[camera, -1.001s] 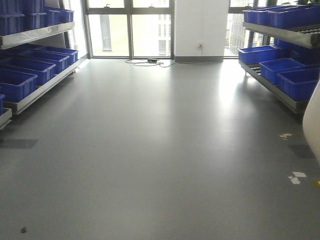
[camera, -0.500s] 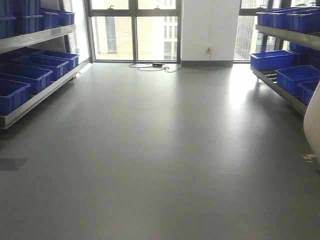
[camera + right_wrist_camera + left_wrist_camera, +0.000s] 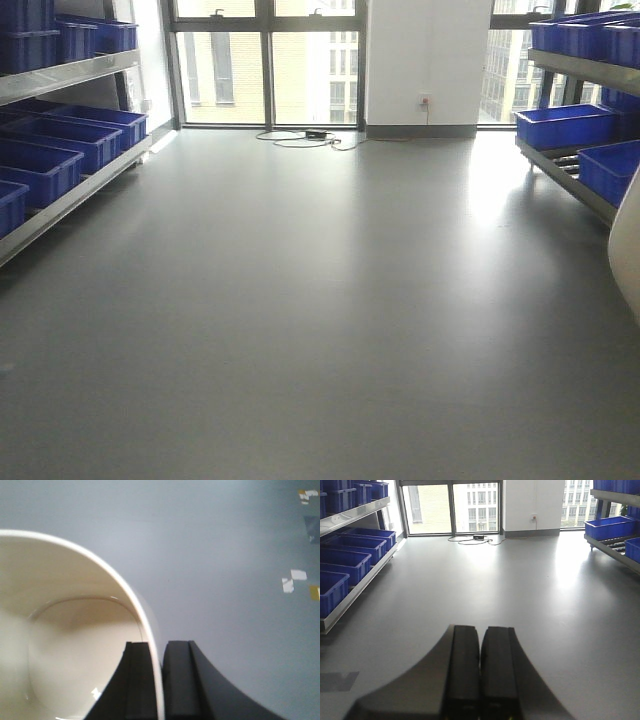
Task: Move white bin to right shelf second layer
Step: 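Keep holding the bin while driving toward the roller shelf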
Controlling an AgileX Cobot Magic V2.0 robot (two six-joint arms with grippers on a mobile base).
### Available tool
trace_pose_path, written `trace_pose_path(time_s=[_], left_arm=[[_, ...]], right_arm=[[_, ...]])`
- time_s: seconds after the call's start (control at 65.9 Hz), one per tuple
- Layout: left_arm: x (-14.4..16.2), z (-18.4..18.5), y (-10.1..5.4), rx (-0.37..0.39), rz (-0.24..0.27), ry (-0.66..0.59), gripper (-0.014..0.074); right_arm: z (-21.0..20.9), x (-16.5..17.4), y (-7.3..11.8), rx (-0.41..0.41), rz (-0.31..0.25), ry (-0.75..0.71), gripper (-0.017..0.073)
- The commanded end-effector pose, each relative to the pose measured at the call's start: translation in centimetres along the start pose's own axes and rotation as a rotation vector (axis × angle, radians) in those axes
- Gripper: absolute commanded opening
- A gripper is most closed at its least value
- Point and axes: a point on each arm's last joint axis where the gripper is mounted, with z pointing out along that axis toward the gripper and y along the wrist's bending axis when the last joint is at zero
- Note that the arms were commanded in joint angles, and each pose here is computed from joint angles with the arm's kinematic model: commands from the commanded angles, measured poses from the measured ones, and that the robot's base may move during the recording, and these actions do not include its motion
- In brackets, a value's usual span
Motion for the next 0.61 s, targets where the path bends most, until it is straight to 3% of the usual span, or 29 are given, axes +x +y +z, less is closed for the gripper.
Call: trace_pose_path(time_s=[0.0, 0.591], left_arm=[[0.37, 0.06, -0.03, 0.003, -0.003, -0.065, 0.0085], [0.37, 0.06, -0.03, 0.003, -0.003, -0.065, 0.0085]], right_arm=[[-0.55, -1.41, 0.08, -0.005, -0.002, -0.102, 0.0048], [-0.55, -1.41, 0.08, -0.005, -0.002, -0.102, 0.0048]])
